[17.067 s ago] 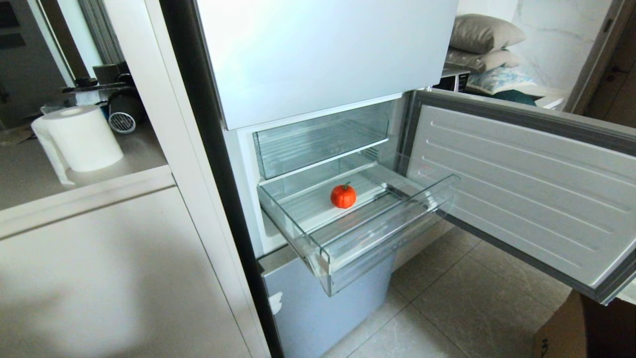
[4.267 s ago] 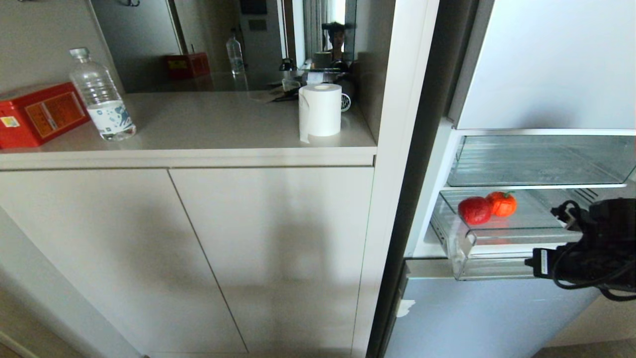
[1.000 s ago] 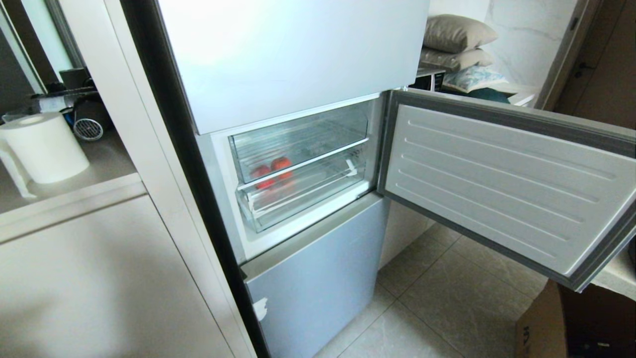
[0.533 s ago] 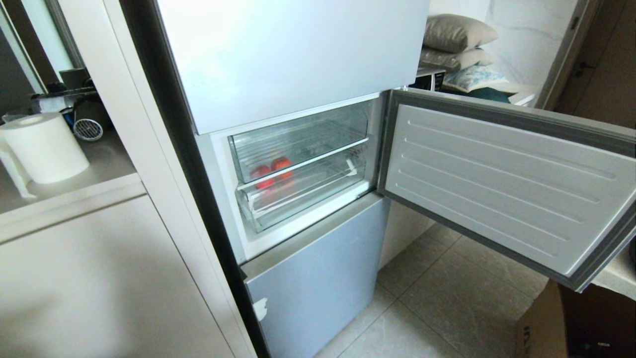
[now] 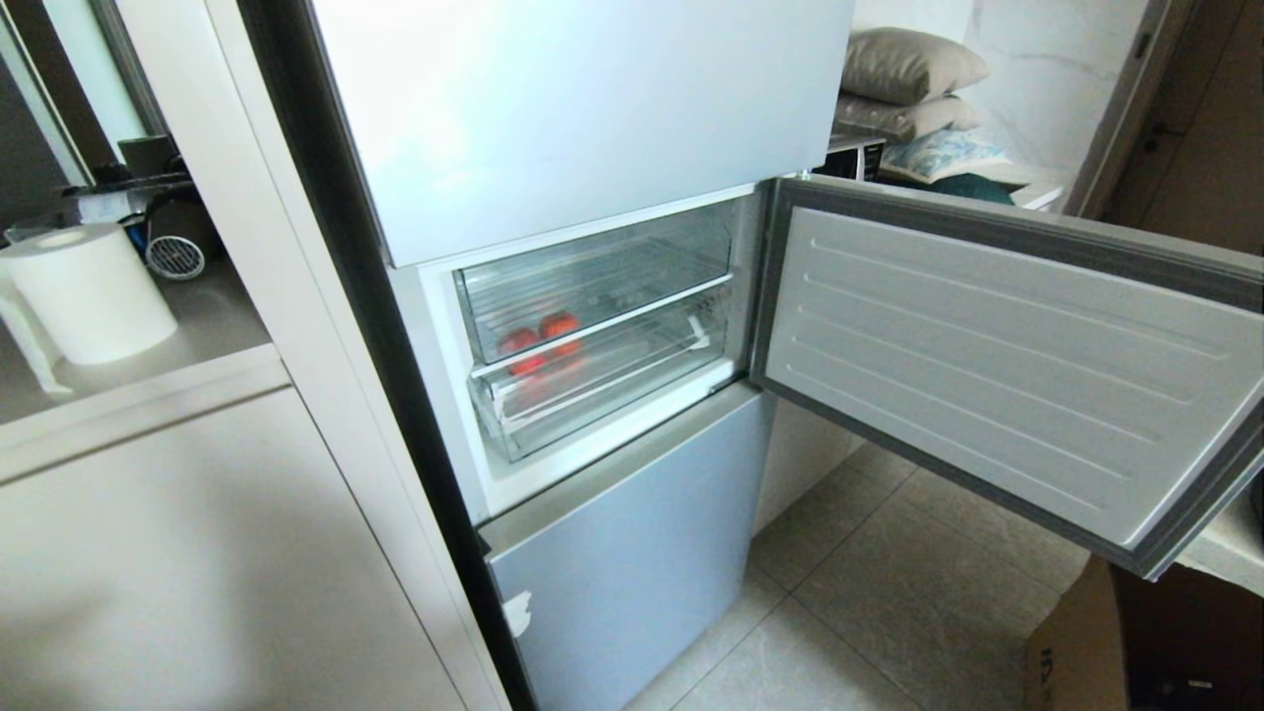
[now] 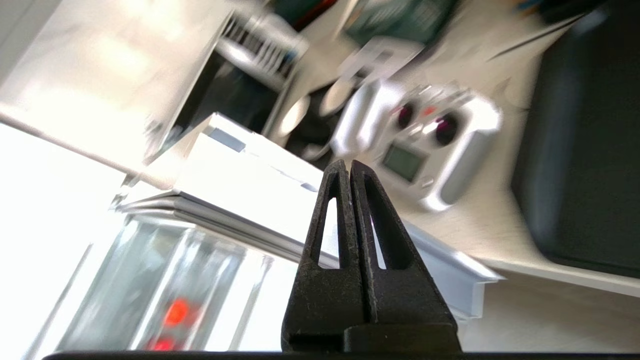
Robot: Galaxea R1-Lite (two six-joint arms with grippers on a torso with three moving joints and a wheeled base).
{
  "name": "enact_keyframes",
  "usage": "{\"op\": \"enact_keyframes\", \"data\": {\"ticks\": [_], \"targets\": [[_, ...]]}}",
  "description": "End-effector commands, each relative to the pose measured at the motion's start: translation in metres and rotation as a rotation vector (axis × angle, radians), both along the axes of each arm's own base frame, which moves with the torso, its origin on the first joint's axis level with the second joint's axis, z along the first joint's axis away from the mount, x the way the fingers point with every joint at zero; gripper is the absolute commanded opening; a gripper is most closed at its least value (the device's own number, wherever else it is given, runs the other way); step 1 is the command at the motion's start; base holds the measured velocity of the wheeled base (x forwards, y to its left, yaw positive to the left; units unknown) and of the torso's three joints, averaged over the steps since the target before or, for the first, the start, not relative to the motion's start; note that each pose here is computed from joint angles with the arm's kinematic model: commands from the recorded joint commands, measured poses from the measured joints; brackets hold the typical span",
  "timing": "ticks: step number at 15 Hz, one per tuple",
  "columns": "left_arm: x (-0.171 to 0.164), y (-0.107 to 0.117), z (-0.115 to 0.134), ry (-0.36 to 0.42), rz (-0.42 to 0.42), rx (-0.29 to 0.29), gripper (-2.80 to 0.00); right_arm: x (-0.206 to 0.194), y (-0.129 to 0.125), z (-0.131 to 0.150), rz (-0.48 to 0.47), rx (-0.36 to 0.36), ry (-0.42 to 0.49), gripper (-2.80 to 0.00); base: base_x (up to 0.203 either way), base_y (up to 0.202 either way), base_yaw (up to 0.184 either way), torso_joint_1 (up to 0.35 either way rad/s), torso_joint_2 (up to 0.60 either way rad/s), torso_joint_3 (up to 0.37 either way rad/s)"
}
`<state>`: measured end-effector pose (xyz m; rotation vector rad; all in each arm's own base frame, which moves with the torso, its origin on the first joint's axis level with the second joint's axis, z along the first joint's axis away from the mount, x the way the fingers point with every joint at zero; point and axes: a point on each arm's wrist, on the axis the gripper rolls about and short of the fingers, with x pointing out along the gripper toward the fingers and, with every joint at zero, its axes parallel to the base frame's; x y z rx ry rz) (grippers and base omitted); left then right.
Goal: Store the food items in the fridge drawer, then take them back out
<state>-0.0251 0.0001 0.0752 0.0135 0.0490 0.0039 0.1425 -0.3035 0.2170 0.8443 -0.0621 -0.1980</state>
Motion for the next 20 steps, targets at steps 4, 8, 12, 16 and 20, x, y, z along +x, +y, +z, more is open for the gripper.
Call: {"op": "enact_keyframes", "data": {"ticks": [4,8,12,16,20], "targets": [[0.000,0.000,0.000,0.000,0.000,0.000,-2.80,0.044,-0.027,-0.010,0.093,0.066,-0.019,-2.80,0.000,0.000,0.000,0.000,0.00,0.000],[0.000,0.000,0.000,0.000,0.000,0.000,-2.80,0.070,-0.030,-0.013,0.146,0.079,-0.027,-2.80,0.000,0.000,0.000,0.000,0.00,0.000],[0.000,0.000,0.000,0.000,0.000,0.000,-2.80,0.105,-0.022,-0.021,0.223,0.070,-0.019,-2.80,0.000,0.000,0.000,0.000,0.00,0.000],[0.000,0.000,0.000,0.000,0.000,0.000,-2.80,0.113,-0.012,-0.027,0.253,0.107,-0.005,-2.80,0.000,0.000,0.000,0.000,0.00,0.000],[0.000,0.000,0.000,0.000,0.000,0.000,-2.80,0.093,0.016,-0.026,0.265,0.138,0.016,-2.80,0.000,0.000,0.000,0.000,0.00,0.000]]}}
